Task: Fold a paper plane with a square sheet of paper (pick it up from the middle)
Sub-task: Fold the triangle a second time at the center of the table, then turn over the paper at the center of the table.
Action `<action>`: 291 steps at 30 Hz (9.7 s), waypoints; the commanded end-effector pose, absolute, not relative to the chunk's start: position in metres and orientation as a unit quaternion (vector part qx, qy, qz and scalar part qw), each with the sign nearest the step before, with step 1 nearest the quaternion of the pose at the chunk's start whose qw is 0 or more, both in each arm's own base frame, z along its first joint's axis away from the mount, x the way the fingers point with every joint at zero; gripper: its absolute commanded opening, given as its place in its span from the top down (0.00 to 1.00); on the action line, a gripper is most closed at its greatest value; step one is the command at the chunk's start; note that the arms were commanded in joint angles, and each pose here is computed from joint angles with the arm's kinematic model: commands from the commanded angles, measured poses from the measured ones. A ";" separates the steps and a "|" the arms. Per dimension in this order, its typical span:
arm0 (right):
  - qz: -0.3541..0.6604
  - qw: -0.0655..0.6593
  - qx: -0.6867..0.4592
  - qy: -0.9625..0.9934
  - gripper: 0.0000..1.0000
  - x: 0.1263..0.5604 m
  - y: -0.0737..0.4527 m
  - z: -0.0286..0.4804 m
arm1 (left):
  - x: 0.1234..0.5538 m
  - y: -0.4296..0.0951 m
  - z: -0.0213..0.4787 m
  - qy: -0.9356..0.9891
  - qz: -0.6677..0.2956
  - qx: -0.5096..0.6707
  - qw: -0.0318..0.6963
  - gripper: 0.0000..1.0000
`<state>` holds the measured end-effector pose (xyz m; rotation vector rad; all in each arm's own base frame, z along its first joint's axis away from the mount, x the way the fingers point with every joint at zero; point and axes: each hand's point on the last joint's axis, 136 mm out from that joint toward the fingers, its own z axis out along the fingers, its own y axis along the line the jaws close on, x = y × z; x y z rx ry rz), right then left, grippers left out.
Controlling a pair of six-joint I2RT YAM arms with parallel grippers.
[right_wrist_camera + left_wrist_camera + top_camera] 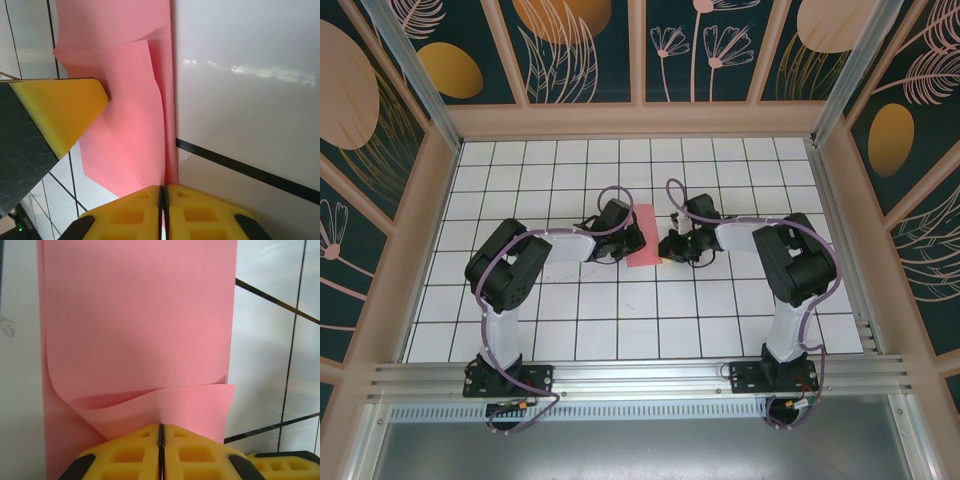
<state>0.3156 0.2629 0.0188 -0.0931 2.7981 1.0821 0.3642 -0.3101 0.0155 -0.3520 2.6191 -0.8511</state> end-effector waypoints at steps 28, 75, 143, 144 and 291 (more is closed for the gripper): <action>0.340 0.072 -0.109 0.931 0.90 0.320 0.291 0.025 | 0.357 -0.295 -0.014 0.942 -0.254 -0.158 0.154 0.91; 0.326 0.040 -0.092 0.940 0.98 0.305 0.267 0.005 | 0.353 -0.291 -0.020 0.946 -0.244 -0.153 0.149 0.92; 0.266 0.027 -0.051 0.962 0.99 0.295 0.236 -0.021 | 0.333 -0.340 0.007 0.913 -0.367 -0.123 0.132 1.00; 0.262 0.026 -0.051 0.963 0.99 0.294 0.234 -0.023 | 0.333 -0.339 0.006 0.913 -0.365 -0.125 0.133 1.00; 0.351 0.116 -0.048 0.928 0.79 0.364 0.273 0.037 | 0.356 -0.305 0.040 0.898 -0.372 -0.153 0.176 0.73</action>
